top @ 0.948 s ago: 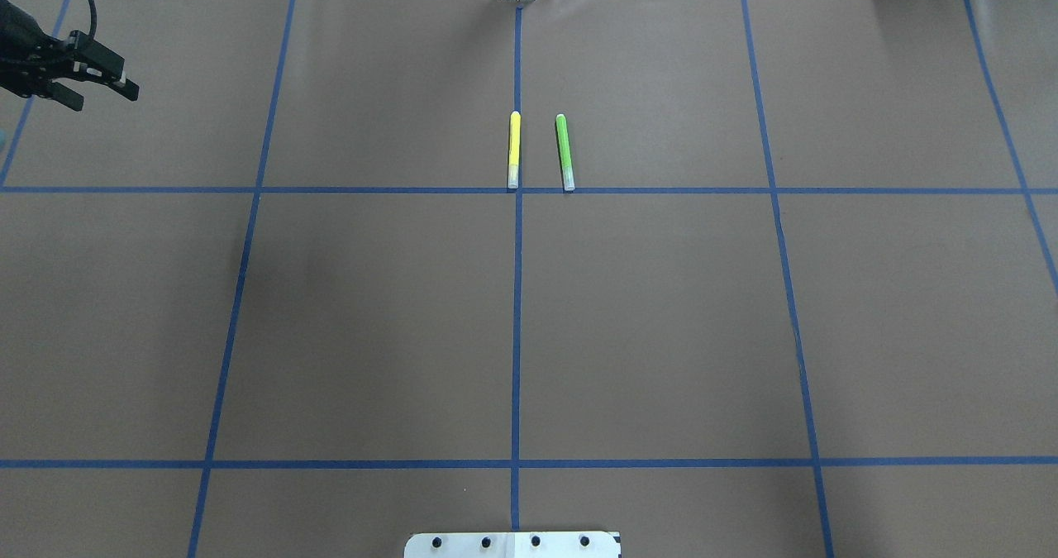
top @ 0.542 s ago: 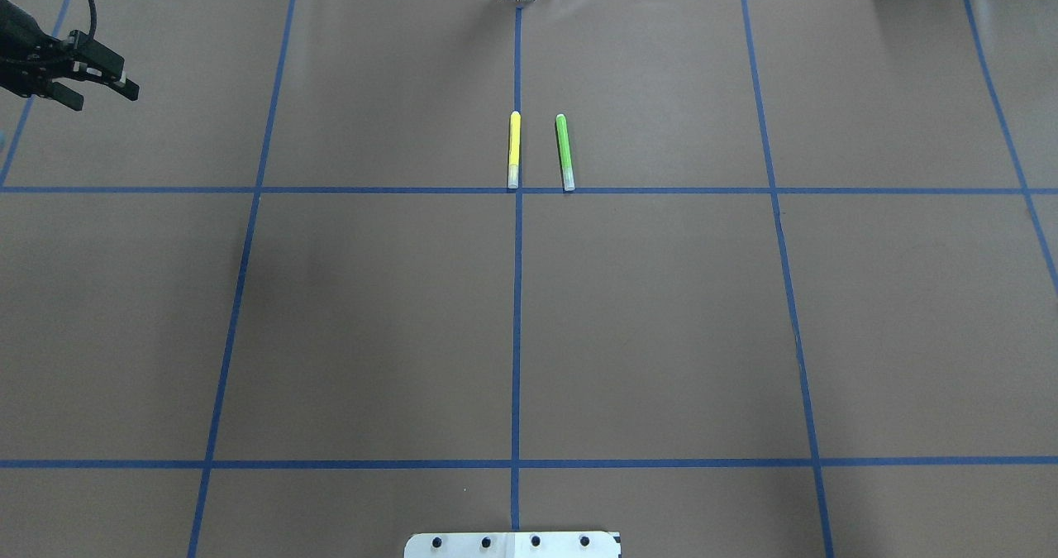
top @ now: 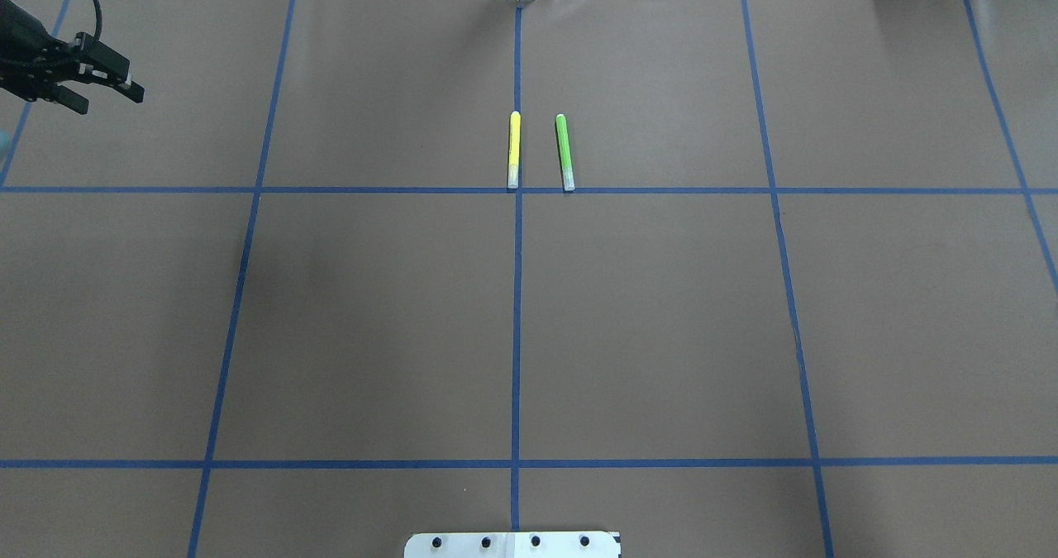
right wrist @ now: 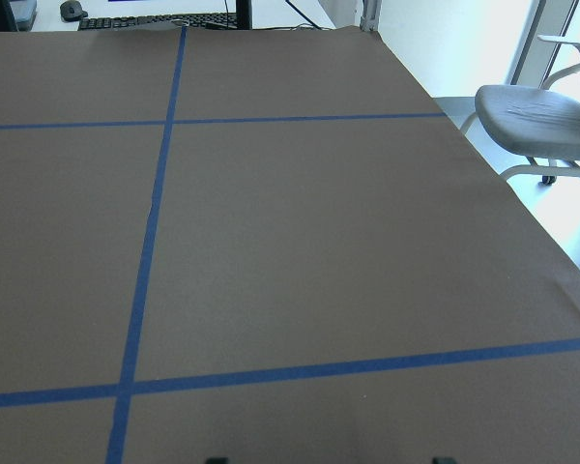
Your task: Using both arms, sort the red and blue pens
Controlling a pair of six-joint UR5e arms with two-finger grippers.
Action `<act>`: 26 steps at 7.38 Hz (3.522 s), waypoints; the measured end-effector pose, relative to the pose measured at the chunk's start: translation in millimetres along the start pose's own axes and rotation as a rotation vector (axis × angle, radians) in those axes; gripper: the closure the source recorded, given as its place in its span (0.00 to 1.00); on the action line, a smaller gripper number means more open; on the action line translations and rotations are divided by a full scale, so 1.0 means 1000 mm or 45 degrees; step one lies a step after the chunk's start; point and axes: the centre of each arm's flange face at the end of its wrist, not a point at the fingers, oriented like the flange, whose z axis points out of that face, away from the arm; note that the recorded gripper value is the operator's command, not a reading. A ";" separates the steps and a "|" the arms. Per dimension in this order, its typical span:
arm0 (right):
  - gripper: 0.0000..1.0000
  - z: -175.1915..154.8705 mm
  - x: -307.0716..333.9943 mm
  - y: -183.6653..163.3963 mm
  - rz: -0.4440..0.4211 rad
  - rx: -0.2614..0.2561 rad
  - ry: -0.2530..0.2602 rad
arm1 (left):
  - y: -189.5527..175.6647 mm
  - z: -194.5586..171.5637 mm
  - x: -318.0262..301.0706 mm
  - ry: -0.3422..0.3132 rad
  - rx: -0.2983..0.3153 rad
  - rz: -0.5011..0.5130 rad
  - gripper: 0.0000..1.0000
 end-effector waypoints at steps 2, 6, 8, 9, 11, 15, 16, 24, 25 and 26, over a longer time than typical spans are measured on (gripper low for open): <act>0.00 0.034 0.031 -0.080 -0.014 -0.084 -0.072 | 0.001 0.000 0.000 0.000 0.000 0.002 0.08; 0.00 0.170 0.010 -0.279 -0.137 -0.453 -0.279 | 0.003 -0.004 0.000 0.003 0.008 0.024 0.07; 0.00 0.250 -0.060 -0.365 -0.203 -0.661 -0.354 | 0.005 -0.008 -0.019 -0.023 0.023 0.082 0.07; 0.00 0.284 -0.104 -0.401 -0.232 -0.759 -0.367 | 0.005 -0.011 -0.033 -0.047 0.033 0.124 0.07; 0.00 0.333 -0.187 -0.439 -0.302 -0.926 -0.354 | 0.002 -0.015 -0.059 -0.127 0.037 0.192 0.04; 0.00 0.376 -0.238 -0.432 -0.342 -1.100 -0.316 | -0.009 -0.056 -0.129 -0.291 -0.079 0.255 0.01; 0.00 0.378 -0.236 -0.428 -0.336 -1.114 -0.314 | -0.010 -0.065 -0.141 -0.295 -0.082 0.234 0.01; 0.00 0.377 -0.229 -0.418 -0.346 -1.127 -0.317 | 0.020 -0.092 -0.177 -0.287 -0.100 0.202 0.01; 0.00 0.377 -0.229 -0.419 -0.345 -1.128 -0.317 | 0.020 -0.094 -0.171 -0.286 -0.090 0.213 0.01; 0.00 0.378 -0.229 -0.419 -0.344 -1.128 -0.317 | 0.020 -0.098 -0.165 -0.285 -0.078 0.224 0.01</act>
